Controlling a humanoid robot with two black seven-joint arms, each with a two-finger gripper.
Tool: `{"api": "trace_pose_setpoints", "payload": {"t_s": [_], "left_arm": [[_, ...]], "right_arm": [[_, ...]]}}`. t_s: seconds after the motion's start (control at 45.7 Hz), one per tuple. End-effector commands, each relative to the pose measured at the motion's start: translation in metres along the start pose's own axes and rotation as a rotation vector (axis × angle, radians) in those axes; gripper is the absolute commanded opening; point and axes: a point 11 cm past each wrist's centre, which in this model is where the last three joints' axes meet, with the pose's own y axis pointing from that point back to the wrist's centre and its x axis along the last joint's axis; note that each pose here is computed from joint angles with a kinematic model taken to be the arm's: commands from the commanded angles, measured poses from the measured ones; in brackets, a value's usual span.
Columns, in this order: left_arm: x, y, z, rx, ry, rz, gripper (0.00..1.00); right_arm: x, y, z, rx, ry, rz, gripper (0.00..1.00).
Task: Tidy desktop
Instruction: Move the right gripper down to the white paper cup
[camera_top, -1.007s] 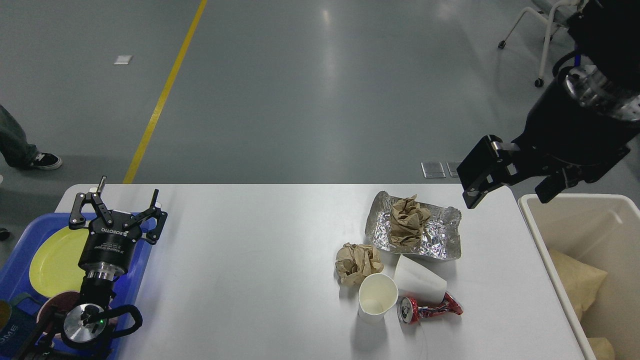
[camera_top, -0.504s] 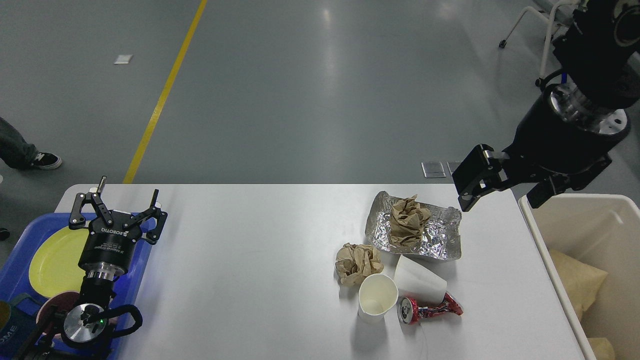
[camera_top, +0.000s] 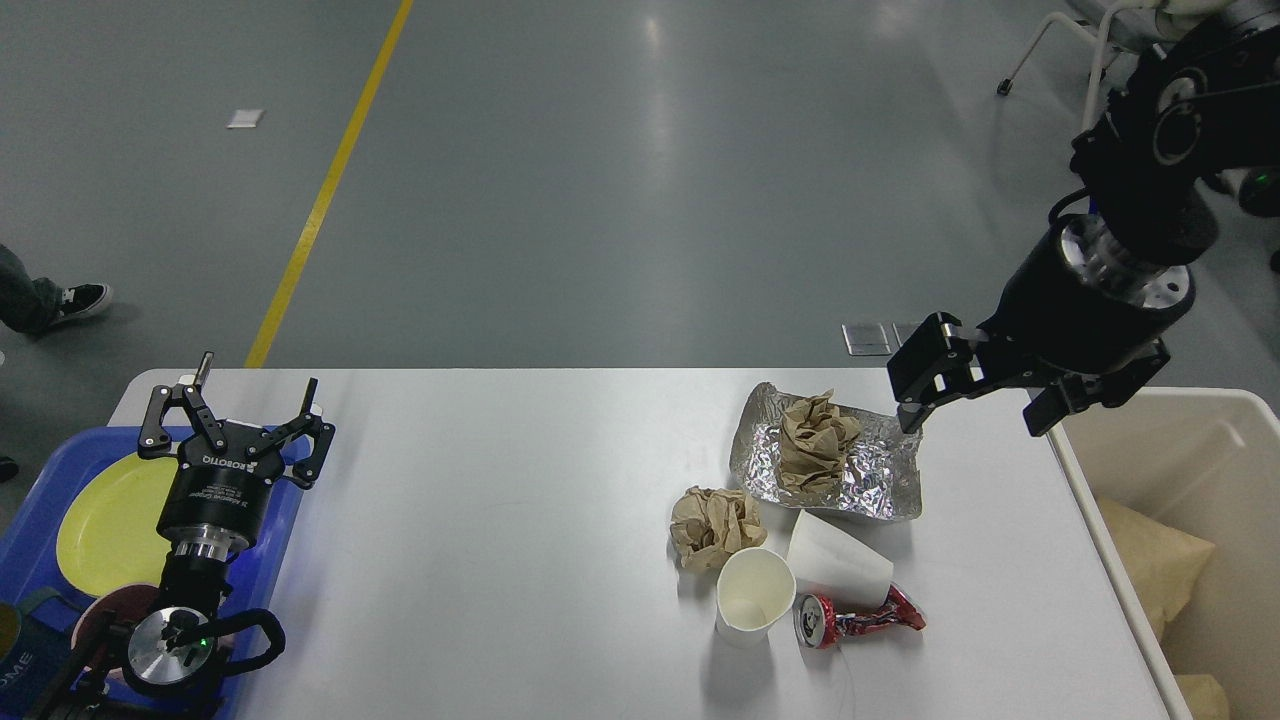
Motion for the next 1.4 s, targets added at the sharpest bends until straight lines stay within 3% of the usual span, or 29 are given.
{"api": "trace_pose_setpoints", "payload": {"t_s": [0.0, 0.197, 0.328, 0.788, 1.029, 1.226, 1.314, 1.379], "left_arm": [[0.0, 0.0, 0.0, 0.0, 0.0, 0.0, 0.96], [0.0, 0.0, 0.0, 0.0, 0.0, 0.0, 0.96], [0.0, 0.0, 0.0, 0.0, 0.0, 0.0, 0.96], [0.0, 0.0, 0.0, 0.0, 0.0, 0.0, 0.96], [0.0, 0.0, 0.0, 0.0, 0.0, 0.0, 0.96], [0.0, 0.0, 0.0, 0.0, 0.0, 0.0, 0.96], [0.0, 0.0, 0.0, 0.0, 0.0, 0.0, 0.96], [0.0, 0.0, 0.0, 0.0, 0.0, 0.0, 0.96]], "right_arm": [[-0.003, -0.031, -0.008, 0.028, 0.004, -0.028, 1.0], [-0.013, -0.1, -0.016, 0.062, -0.002, -0.022, 0.97], [-0.006, -0.125, -0.008, 0.055, -0.037, 0.044, 0.97], [-0.022, -0.206, -0.02, 0.08, -0.08, -0.046, 0.97], [-0.026, -0.242, -0.021, 0.073, -0.087, -0.004, 0.94], [-0.027, -0.247, -0.019, 0.072, -0.095, 0.004, 0.66], [-0.027, -0.249, -0.019, 0.073, -0.099, 0.015, 0.63], [-0.029, -0.251, -0.019, 0.073, -0.101, 0.01, 0.51]]}}
